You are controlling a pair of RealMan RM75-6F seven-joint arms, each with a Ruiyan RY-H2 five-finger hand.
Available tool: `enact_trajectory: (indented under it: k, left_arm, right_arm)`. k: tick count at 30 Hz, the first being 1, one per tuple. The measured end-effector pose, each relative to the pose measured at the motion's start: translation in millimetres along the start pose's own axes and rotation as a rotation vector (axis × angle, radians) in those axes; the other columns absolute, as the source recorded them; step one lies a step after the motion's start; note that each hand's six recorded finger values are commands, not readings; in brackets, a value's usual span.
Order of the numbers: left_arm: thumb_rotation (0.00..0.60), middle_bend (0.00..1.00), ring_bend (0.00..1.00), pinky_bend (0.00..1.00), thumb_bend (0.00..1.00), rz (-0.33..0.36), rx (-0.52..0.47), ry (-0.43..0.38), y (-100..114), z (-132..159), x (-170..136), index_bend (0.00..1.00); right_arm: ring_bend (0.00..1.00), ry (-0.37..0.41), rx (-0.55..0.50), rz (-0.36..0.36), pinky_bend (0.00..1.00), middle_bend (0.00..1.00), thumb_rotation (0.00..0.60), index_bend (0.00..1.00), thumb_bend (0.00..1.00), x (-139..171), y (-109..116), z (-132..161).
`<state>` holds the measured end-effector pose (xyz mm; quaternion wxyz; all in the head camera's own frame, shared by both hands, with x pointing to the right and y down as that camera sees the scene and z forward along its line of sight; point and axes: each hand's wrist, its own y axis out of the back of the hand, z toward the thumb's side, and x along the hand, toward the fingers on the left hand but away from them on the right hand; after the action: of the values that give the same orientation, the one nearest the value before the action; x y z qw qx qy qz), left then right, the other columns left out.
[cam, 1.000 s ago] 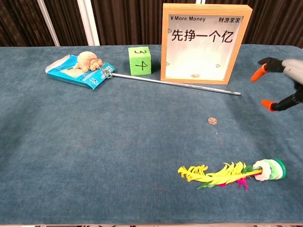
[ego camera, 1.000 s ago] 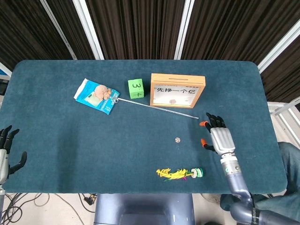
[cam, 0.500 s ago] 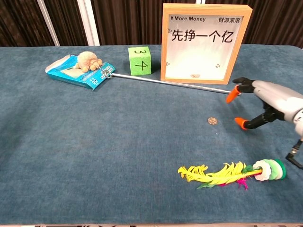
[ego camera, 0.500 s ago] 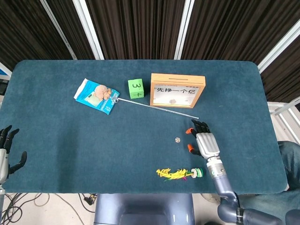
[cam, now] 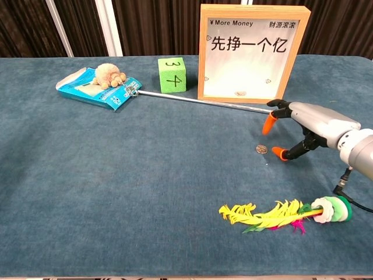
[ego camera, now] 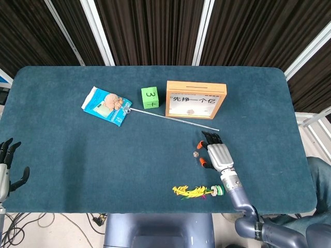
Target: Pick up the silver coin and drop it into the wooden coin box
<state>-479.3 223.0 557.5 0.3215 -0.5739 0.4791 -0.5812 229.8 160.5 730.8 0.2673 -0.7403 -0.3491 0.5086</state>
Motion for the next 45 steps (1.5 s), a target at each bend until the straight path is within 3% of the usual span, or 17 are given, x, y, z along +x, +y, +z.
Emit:
enact_trajectory:
  k: [13,45]
  left_arm:
    - [0.6,0.03,0.04,0.0,0.4,-0.003,0.0,0.003,-0.1,-0.1,0.5,0.14]
    - [0.6,0.03,0.04,0.0,0.4,-0.007,0.011,0.006,-0.4,-0.5,0.8,0.15]
  right_arm:
    - [0.0,-0.019,0.018,0.061,0.0,0.03,0.6,0.44,0.43,-3.2,-9.3,-0.6]
    - [0.0,-0.017,0.04,0.086,0.0,0.03,0.6,0.45,0.43,-14.1,-15.5,7.9]
